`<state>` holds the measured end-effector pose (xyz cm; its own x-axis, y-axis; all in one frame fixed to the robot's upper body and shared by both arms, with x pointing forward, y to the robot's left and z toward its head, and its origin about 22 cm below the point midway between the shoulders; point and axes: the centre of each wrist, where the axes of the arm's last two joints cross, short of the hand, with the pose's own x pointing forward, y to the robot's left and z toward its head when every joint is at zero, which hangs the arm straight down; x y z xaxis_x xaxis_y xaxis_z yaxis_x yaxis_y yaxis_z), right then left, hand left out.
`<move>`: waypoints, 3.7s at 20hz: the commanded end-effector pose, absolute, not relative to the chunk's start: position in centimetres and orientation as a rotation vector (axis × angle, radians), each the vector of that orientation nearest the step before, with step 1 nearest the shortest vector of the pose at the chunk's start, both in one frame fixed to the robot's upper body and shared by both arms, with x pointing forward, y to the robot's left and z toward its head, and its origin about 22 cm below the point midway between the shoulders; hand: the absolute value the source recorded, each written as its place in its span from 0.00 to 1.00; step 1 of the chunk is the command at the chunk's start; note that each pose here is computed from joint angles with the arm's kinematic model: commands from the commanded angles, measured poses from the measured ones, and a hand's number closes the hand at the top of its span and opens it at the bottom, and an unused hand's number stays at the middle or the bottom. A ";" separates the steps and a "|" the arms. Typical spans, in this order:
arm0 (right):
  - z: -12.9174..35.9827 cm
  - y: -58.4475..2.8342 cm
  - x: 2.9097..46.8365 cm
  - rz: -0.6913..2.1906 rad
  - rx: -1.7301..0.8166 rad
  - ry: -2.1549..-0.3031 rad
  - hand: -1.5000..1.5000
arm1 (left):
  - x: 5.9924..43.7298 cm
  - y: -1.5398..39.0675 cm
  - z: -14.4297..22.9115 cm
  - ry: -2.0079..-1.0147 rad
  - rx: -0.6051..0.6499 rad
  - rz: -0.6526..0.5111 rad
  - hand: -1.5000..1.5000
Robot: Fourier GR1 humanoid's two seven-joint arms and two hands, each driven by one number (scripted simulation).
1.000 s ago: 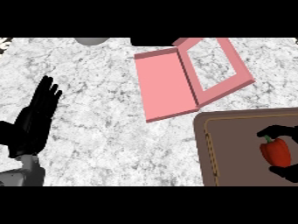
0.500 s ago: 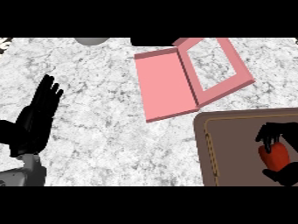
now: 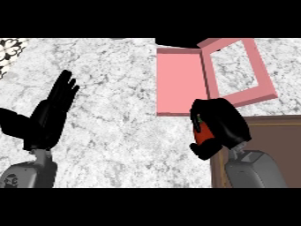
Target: Pick the bell pepper from the tray and place it in the cardboard box
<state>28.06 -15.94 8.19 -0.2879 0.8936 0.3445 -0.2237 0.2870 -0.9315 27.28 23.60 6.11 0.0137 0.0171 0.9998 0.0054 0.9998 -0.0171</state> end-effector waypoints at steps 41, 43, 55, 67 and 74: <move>22.2 3.6 38.8 0.557 -1.507 -1.268 1.00 | 28.2 24.1 6.5 -1.559 0.011 0.037 0.50; 21.9 3.5 39.1 0.559 -1.479 -1.266 1.00 | 28.2 22.9 6.2 -1.553 0.015 0.060 0.50; 14.3 -1.8 43.0 0.833 -1.258 -0.813 0.00 | 27.3 24.1 5.2 -1.546 0.014 0.053 0.50; 17.4 -1.3 42.8 0.338 -1.262 -1.561 0.00 | 27.0 25.0 5.1 -1.567 0.054 0.088 0.50; 20.5 -1.5 41.9 -0.063 -0.921 -1.654 0.00 | 27.1 25.3 5.8 -1.553 0.058 0.101 0.50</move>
